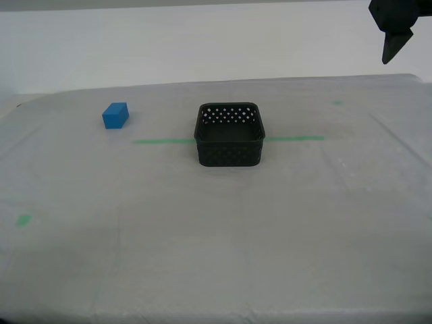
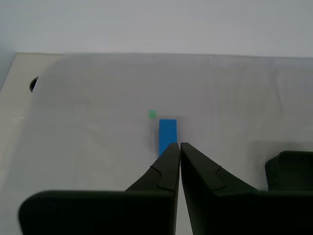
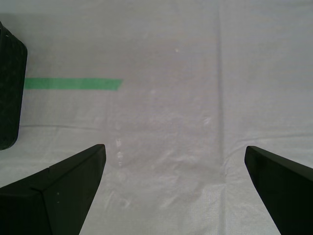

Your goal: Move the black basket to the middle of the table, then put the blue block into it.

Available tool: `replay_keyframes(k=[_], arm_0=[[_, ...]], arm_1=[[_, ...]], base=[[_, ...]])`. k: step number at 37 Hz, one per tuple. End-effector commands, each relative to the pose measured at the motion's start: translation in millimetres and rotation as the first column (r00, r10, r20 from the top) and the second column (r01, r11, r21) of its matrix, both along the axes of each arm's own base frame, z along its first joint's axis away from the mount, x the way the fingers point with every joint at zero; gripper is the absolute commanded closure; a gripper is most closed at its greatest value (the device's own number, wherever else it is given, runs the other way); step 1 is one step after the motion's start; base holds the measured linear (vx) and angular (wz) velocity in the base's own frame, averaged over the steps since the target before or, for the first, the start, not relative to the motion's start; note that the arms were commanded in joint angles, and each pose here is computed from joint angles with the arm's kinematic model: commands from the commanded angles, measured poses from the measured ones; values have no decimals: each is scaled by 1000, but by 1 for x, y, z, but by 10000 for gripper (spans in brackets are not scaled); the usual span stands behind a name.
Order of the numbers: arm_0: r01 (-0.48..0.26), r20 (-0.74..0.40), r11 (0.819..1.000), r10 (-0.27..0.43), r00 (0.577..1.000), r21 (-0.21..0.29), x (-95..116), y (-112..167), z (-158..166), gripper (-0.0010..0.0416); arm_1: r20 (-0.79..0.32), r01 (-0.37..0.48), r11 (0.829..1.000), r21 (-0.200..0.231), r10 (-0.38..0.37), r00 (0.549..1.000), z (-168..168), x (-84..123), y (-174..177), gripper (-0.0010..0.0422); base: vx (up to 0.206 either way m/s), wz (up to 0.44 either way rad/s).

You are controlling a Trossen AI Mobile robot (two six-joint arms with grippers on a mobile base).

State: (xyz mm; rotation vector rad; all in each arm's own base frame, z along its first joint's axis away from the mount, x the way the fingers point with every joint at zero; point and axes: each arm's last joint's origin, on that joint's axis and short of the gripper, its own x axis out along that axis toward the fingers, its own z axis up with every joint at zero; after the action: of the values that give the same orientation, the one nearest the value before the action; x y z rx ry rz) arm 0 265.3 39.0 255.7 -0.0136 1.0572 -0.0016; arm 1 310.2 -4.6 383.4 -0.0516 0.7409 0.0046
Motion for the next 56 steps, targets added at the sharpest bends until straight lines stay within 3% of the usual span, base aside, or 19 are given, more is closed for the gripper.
replay_keyframes(k=[1,14,32,46,56], arm_0=[[1,2,1000,-1,1000,-3,0,0,0,7],[1,2,1000,-1,1000,-3,0,0,0,7],[1,2,1000,-1,1000,-3,0,0,0,7],[1,2,1000,-1,1000,-3,0,0,0,7],[1,2,1000,-1,1000,-3,0,0,0,7]], arm_1=[[-63,29,999,-23,-31,998,-1,12,-2,412],[-165,49,998,-40,-55,985,0,45,-4,412],[-272,95,995,-8,-93,958,2,82,-5,412],[-268,94,996,-11,-94,959,4,84,-5,412],[-282,76,997,15,-69,957,4,83,-4,412]], base=[[0,0],[0,0],[0,0],[0,0],[0,0]])
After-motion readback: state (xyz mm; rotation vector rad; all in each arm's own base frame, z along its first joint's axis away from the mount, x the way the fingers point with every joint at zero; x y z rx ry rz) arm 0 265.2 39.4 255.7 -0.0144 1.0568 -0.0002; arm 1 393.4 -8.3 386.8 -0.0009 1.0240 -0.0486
